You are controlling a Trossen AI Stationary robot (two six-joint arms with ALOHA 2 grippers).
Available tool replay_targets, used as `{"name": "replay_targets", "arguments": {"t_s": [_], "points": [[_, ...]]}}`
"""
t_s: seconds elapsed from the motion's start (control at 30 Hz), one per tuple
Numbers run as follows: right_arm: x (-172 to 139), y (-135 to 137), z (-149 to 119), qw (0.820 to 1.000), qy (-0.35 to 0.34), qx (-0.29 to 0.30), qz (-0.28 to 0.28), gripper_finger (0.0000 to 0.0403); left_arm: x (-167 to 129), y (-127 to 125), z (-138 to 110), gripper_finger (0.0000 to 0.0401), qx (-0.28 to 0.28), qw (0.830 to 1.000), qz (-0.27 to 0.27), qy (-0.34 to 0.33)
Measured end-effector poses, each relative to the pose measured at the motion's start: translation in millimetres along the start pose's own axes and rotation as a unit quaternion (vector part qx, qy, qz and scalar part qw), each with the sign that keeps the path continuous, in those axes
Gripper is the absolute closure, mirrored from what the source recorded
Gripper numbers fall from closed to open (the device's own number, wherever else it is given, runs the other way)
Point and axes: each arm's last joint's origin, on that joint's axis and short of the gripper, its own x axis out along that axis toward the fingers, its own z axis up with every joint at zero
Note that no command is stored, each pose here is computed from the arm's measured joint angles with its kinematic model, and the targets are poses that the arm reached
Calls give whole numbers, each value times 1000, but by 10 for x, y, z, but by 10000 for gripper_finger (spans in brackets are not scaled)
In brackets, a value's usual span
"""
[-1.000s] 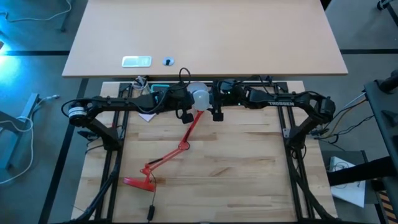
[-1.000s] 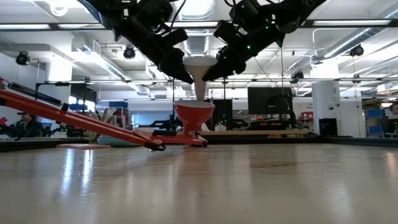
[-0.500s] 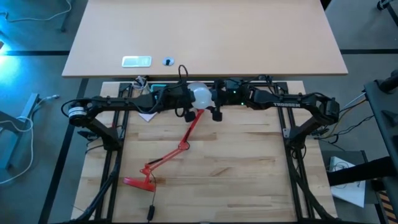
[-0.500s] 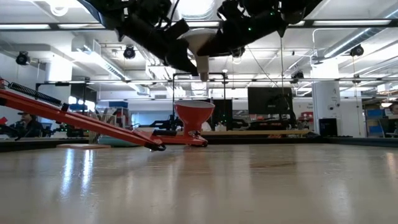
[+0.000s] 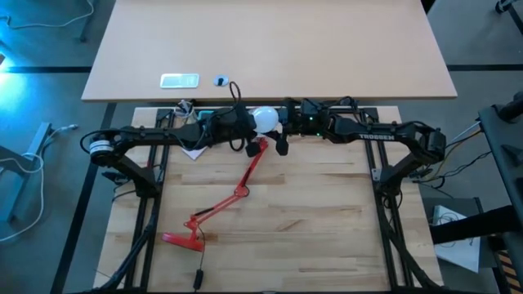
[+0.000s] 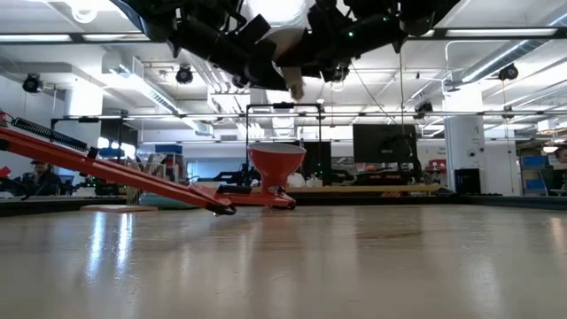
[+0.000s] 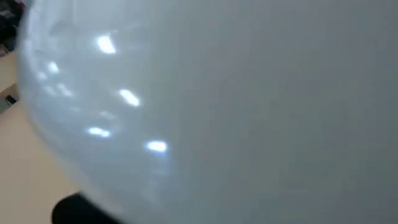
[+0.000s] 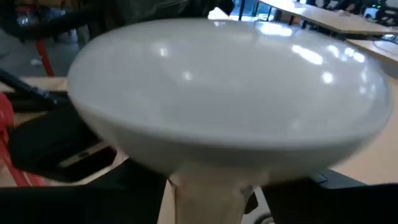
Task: Screw lightbulb
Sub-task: Remove the light bulb from the red lamp
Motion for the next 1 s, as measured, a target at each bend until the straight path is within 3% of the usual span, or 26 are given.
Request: {"name": "replay_targets", "arguments": {"t_s": [0.37,0.6,0.8,1.0], "points": [[-173,16,97,1000,-19,1,-3,229,-176,0,133,401,-4,999,0,-50],[-584,31,121,997,18,11,-75,235,-484,-18,49,401,-16,996,3,-91],[-998,76,-60,982,49,95,-156,236,-731,-64,-268,401,-42,990,9,-134],[-1217,157,-577,944,103,227,-217,236,-901,-168,-525,401,-69,988,-8,-138]]}}
